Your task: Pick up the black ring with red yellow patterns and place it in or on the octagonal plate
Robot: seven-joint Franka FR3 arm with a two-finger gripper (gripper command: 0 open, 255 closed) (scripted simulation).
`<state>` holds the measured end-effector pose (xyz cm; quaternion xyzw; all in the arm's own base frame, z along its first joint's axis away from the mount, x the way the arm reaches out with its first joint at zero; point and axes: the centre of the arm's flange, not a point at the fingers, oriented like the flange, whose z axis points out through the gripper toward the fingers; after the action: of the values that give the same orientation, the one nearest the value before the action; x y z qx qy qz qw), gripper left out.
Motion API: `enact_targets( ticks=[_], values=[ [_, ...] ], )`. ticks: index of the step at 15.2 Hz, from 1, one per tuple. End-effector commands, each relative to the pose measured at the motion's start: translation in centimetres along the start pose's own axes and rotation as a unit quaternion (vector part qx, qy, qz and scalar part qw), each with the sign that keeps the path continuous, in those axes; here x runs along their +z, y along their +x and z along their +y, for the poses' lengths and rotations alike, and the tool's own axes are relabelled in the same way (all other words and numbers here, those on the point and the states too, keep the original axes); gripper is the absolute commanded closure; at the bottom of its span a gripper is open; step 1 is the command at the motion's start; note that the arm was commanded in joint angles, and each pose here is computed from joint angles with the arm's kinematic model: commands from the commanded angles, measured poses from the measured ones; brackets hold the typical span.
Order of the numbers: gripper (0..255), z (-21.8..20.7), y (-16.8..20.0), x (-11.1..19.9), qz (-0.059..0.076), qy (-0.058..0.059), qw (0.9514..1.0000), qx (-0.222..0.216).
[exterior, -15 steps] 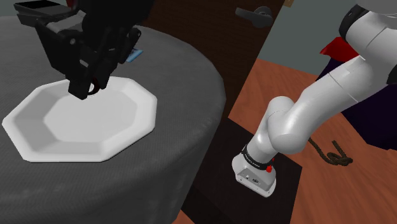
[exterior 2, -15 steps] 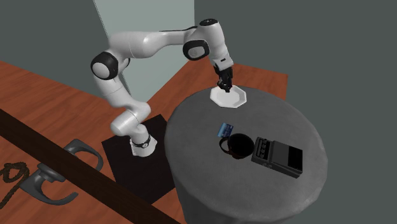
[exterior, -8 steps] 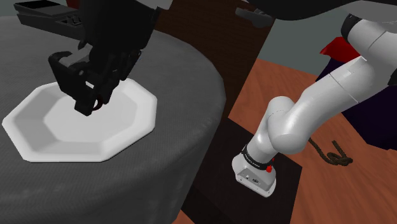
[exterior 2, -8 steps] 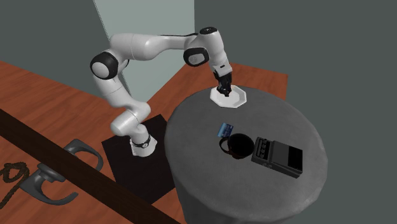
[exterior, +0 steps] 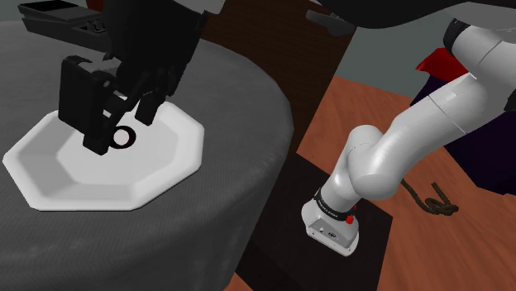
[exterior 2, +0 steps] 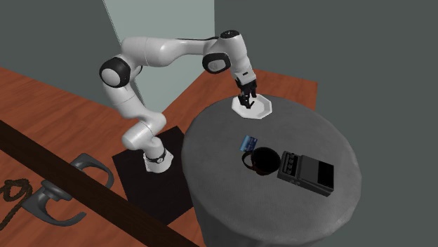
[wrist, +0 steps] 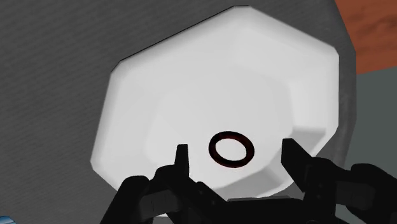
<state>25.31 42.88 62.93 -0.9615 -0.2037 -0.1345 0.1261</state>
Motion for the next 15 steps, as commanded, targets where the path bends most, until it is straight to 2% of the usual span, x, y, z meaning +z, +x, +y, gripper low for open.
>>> enact_targets(
  ticks=[1, 4, 8, 15],
  values=[
    [0, 0.0, 0.0, 0.0, 0.000, 0.000, 1.0000, 0.000],
    [0, 0.0, 0.0, 0.0, 0.000, 0.000, 1.0000, 0.000],
    [0, 0.0, 0.0, -5.0, 0.000, 0.000, 1.0000, 0.000],
    [0, 0.0, 0.0, -5.0, 0.000, 0.000, 1.0000, 0.000]
  ],
)
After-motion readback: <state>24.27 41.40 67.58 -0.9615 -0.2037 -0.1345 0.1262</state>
